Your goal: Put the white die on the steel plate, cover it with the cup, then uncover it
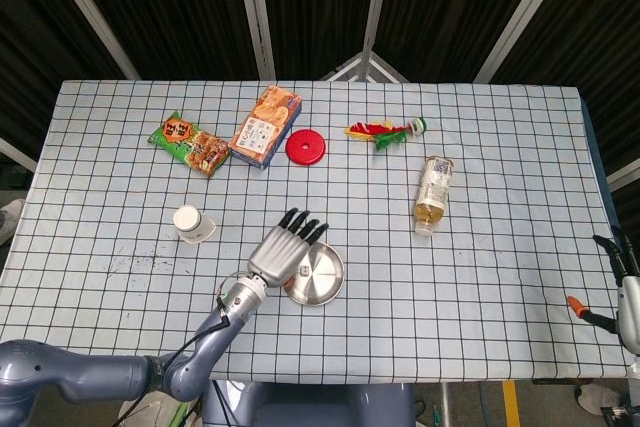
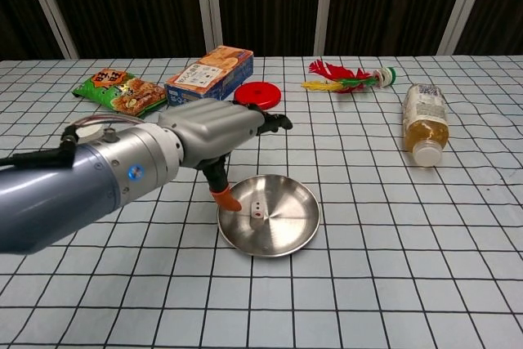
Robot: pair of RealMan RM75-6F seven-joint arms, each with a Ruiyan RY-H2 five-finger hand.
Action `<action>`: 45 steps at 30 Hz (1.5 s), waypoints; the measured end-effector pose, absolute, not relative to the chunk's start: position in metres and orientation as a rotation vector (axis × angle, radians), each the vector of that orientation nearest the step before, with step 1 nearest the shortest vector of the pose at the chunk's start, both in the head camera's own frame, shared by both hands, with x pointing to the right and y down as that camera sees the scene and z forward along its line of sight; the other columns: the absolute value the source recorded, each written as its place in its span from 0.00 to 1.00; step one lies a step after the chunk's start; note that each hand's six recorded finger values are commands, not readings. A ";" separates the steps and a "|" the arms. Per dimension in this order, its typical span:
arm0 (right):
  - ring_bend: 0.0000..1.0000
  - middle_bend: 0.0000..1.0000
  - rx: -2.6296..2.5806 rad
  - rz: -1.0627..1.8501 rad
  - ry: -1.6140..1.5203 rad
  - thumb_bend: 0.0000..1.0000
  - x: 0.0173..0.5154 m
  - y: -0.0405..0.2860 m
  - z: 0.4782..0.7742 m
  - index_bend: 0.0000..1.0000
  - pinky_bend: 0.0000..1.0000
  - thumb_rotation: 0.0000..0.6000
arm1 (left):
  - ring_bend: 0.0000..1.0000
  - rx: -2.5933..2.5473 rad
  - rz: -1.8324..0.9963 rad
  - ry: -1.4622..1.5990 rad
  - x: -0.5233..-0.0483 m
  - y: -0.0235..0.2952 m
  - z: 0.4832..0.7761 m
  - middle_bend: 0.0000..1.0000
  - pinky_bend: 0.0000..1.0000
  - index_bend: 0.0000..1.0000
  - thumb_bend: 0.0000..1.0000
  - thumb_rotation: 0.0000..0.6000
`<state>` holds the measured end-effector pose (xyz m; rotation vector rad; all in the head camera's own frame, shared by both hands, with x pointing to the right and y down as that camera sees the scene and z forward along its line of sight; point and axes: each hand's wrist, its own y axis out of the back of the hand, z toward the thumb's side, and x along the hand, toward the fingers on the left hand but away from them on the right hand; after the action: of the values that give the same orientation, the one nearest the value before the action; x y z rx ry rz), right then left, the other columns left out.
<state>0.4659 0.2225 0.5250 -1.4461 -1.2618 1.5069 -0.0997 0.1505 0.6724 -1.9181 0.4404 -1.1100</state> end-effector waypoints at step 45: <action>0.13 0.10 -1.450 1.553 -1.263 0.10 0.467 0.223 0.530 0.19 0.07 1.00 | 0.00 -1.661 -1.624 0.602 -0.294 0.070 0.653 0.13 0.05 0.21 0.02 1.00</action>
<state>0.4672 0.2225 0.5298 -1.4505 -1.2630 1.5530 -0.2945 0.0695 0.6526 -1.6611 0.6016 -1.6237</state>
